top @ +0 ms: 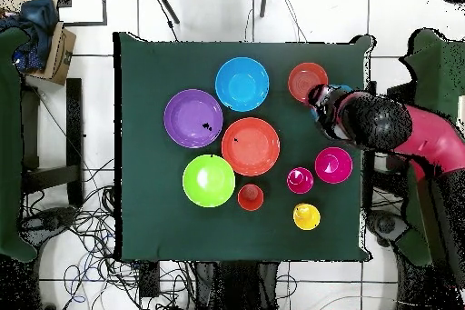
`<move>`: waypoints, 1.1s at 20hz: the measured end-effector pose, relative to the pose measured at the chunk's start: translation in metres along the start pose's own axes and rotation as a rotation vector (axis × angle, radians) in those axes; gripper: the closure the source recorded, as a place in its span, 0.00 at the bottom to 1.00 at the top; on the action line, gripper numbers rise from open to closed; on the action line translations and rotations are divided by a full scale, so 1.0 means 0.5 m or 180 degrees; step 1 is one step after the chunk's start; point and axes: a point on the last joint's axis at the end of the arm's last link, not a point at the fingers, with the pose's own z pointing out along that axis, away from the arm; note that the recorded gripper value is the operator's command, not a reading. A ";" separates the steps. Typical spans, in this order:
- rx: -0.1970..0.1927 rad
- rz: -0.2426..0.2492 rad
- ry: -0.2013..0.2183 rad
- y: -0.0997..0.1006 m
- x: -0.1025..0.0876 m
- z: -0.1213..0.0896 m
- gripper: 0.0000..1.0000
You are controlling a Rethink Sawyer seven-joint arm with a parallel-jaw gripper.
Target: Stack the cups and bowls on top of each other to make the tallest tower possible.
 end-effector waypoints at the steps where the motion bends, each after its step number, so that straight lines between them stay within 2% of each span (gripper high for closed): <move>1: -0.0003 0.0008 -0.0006 -0.002 -0.002 -0.004 1.00; 3: -0.0001 0.0020 -0.0002 -0.005 -0.004 -0.010 1.00; 8: 0.0027 0.0015 0.0155 -0.008 0.015 -0.011 1.00; 11: 0.0058 0.0005 0.0361 -0.009 0.039 -0.009 1.00; 14: 0.0078 -0.0003 0.0494 -0.010 0.054 -0.008 1.00; 16: 0.0104 -0.0011 0.0658 -0.012 0.073 -0.006 1.00; 19: 0.0135 -0.0032 0.0788 -0.015 0.089 -0.002 1.00; 22: 0.0161 -0.0053 0.0860 -0.019 0.099 0.002 1.00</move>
